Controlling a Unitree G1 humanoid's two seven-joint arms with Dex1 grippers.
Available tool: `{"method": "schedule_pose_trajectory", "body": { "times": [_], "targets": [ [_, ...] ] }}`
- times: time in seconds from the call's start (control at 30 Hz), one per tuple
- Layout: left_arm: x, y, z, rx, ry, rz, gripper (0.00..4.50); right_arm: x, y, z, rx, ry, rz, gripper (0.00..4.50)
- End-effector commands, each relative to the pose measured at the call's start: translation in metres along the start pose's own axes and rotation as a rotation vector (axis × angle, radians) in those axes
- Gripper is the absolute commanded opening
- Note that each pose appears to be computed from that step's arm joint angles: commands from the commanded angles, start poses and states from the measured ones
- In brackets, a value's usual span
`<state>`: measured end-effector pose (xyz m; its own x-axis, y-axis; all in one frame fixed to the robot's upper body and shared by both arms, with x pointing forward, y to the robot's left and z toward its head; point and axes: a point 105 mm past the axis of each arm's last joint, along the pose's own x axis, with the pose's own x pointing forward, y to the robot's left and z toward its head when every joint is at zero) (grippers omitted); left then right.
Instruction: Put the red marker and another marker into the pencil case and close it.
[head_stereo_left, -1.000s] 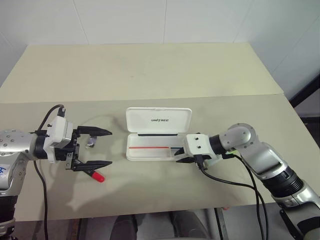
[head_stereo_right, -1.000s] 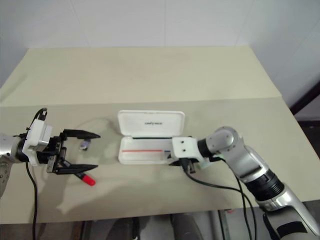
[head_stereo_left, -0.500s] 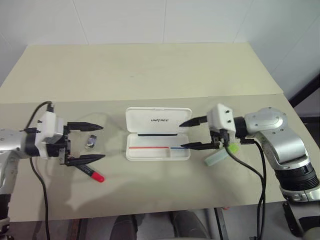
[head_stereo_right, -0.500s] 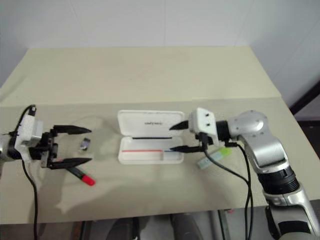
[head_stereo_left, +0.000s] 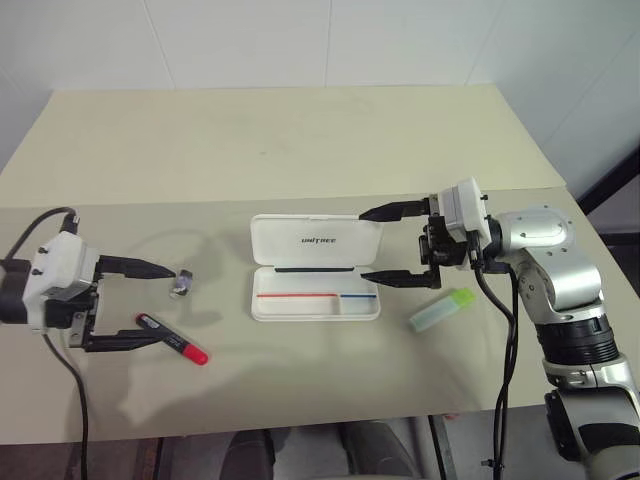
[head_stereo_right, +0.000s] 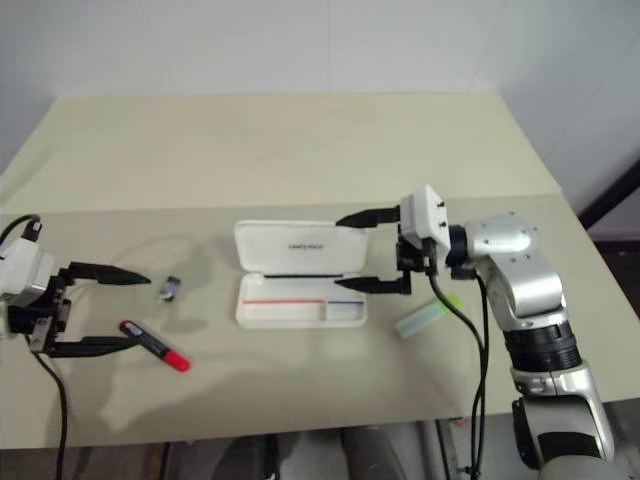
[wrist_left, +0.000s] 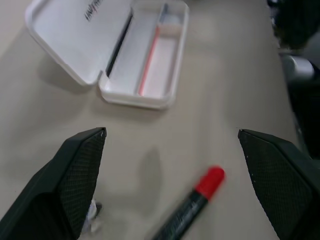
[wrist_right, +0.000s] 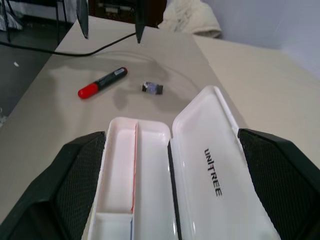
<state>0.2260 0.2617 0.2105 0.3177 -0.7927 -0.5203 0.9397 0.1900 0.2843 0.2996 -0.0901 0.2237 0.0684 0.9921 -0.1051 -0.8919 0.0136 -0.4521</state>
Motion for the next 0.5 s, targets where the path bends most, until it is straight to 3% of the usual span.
{"method": "schedule_pose_trajectory", "body": {
  "times": [0.03,0.27,0.5],
  "targets": [
    [-0.012,0.006,-0.001,-0.047,0.035,0.103,4.5,0.007,-0.001,0.008,-0.058,-0.029,0.021,4.48],
    [0.003,-0.023,0.006,-0.09,0.001,0.056,4.5,0.012,0.002,0.005,-0.047,-0.051,0.049,4.48],
    [-0.011,-0.018,0.007,-0.156,0.059,0.082,4.5,0.018,0.0,0.003,-0.059,-0.071,0.056,4.48]
  ]
}}
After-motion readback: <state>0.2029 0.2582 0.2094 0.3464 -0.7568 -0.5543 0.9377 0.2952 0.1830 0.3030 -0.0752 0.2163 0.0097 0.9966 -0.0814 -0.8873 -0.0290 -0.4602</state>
